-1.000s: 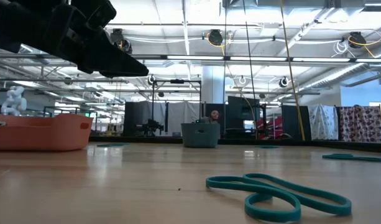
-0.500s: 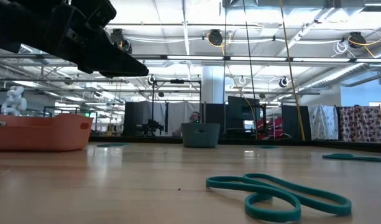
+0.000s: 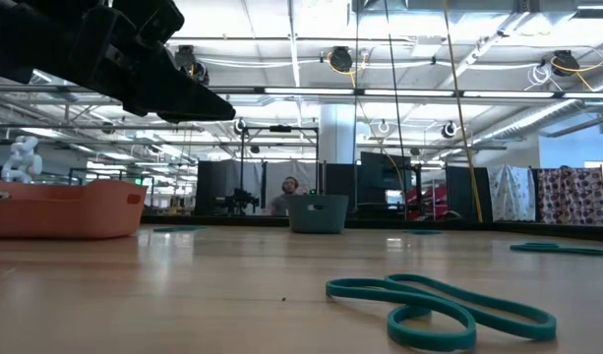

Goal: Sort rubber bands into baskets
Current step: Put the center blue rubber band into the light blue bin, then put the middle right blue rubber band into the light blue bin

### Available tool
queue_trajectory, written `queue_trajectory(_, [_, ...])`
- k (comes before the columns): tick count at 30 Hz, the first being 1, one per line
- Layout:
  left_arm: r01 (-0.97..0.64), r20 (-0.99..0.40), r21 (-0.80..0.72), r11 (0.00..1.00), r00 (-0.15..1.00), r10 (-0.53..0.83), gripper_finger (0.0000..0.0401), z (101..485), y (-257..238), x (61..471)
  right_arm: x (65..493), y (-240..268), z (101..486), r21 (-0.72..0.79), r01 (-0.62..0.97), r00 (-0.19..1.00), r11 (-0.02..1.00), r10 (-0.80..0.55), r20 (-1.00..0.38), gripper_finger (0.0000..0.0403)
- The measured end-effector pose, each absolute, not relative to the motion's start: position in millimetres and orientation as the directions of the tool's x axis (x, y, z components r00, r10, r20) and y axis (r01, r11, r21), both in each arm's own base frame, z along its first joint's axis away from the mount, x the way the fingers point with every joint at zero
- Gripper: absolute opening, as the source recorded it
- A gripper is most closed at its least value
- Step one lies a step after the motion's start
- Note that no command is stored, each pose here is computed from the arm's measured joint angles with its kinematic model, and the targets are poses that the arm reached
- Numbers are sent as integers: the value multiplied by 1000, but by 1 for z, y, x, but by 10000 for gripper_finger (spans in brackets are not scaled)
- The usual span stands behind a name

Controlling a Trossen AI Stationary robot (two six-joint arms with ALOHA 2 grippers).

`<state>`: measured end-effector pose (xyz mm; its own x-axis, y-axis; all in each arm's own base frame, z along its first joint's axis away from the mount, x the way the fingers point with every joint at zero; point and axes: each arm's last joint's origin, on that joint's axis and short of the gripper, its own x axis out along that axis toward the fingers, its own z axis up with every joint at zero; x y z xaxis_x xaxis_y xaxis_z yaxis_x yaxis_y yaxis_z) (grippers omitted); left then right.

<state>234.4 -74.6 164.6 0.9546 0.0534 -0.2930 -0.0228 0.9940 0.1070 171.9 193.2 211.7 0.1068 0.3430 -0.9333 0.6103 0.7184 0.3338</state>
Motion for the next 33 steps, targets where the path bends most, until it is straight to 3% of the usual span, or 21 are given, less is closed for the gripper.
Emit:
queue_trajectory(10, [-23, -293, 107, 994, 955, 53, 114, 165, -75, 234, 187, 197, 222, 496, 563, 222, 661, 458, -861, 128])
queue_trajectory(17, [-22, -296, 109, 994, 954, 54, 114, 164, -75, 234, 215, 188, 231, 620, 376, 456, 688, 445, -771, 130])
queue_trajectory(23, [-22, -296, 110, 994, 954, 54, 114, 164, -75, 234, 228, 161, 226, 480, 340, 503, 808, 275, -819, 130])
queue_trajectory(27, [-22, -296, 110, 994, 954, 54, 114, 164, -75, 234, 231, 133, 218, 321, 430, 427, 844, 122, -896, 130])
queue_trajectory(33, [-22, -296, 111, 994, 954, 54, 114, 164, -75, 234, 230, 92, 208, 121, 588, 303, 800, -79, -950, 130])
